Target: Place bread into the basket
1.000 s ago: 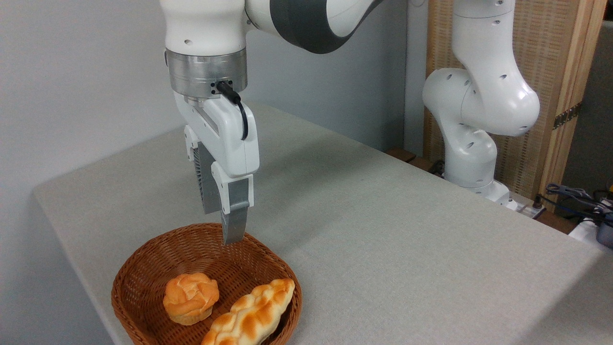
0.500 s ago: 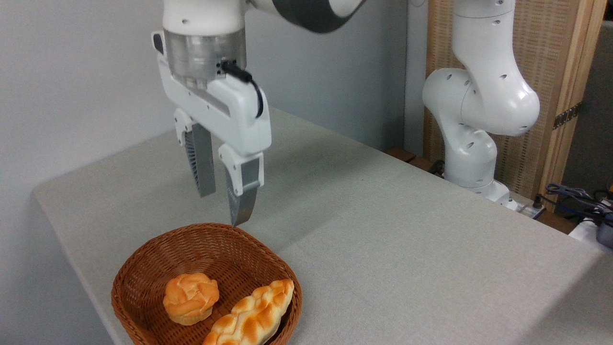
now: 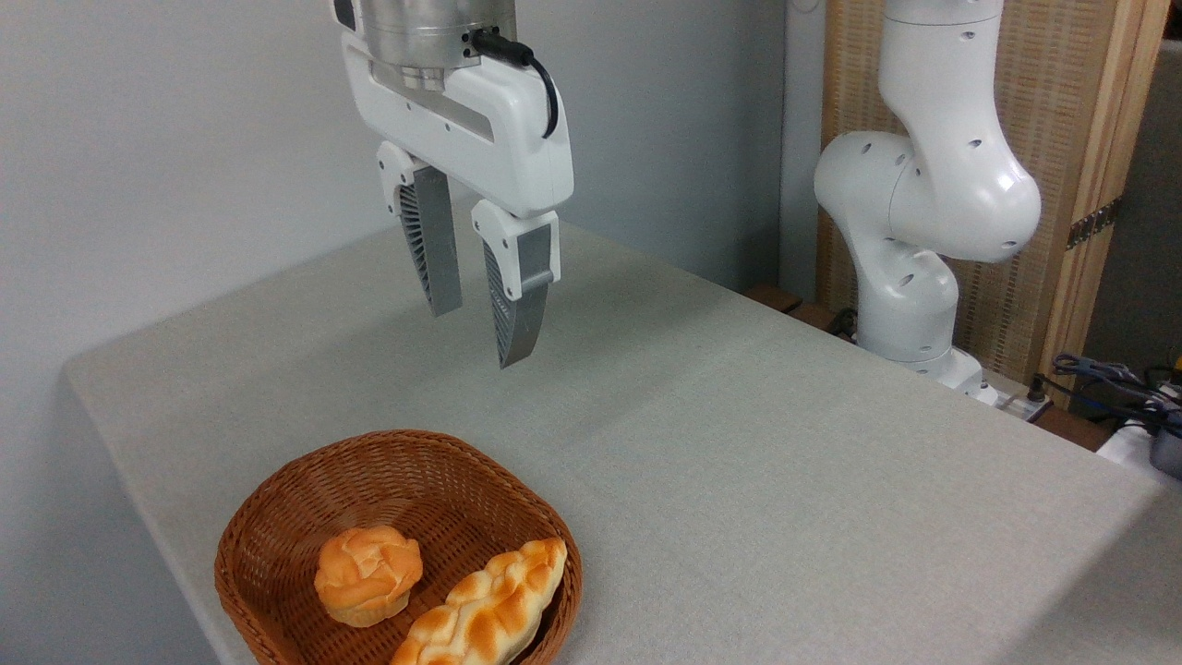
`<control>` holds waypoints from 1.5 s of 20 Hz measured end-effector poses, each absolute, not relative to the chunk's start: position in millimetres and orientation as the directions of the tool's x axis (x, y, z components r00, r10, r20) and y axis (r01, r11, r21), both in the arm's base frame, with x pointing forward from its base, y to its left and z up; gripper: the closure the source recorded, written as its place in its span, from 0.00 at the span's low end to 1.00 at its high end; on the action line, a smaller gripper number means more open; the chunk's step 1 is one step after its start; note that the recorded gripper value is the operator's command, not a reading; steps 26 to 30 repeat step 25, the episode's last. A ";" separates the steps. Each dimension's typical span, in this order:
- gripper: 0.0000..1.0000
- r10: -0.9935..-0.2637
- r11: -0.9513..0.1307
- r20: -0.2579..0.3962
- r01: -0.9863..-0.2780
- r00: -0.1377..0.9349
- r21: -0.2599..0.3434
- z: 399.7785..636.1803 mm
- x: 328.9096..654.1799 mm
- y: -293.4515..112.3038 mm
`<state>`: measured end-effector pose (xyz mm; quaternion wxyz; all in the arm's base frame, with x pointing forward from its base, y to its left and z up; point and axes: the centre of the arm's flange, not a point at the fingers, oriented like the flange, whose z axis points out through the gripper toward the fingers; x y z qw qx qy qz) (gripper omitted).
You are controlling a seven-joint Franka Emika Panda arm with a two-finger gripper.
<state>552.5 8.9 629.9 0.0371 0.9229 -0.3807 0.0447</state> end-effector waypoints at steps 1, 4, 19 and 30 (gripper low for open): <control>0.00 -0.711 -0.696 0.104 -0.717 0.696 0.041 627.6 550.7 -0.7; 0.00 -0.728 -0.678 0.086 -0.733 0.681 0.058 618.8 549.0 -23.2; 0.00 -0.732 -0.681 0.015 -0.732 0.682 0.024 614.7 546.9 -10.8; 0.00 -0.733 -0.680 -0.006 -0.733 0.680 0.002 615.1 546.9 -7.8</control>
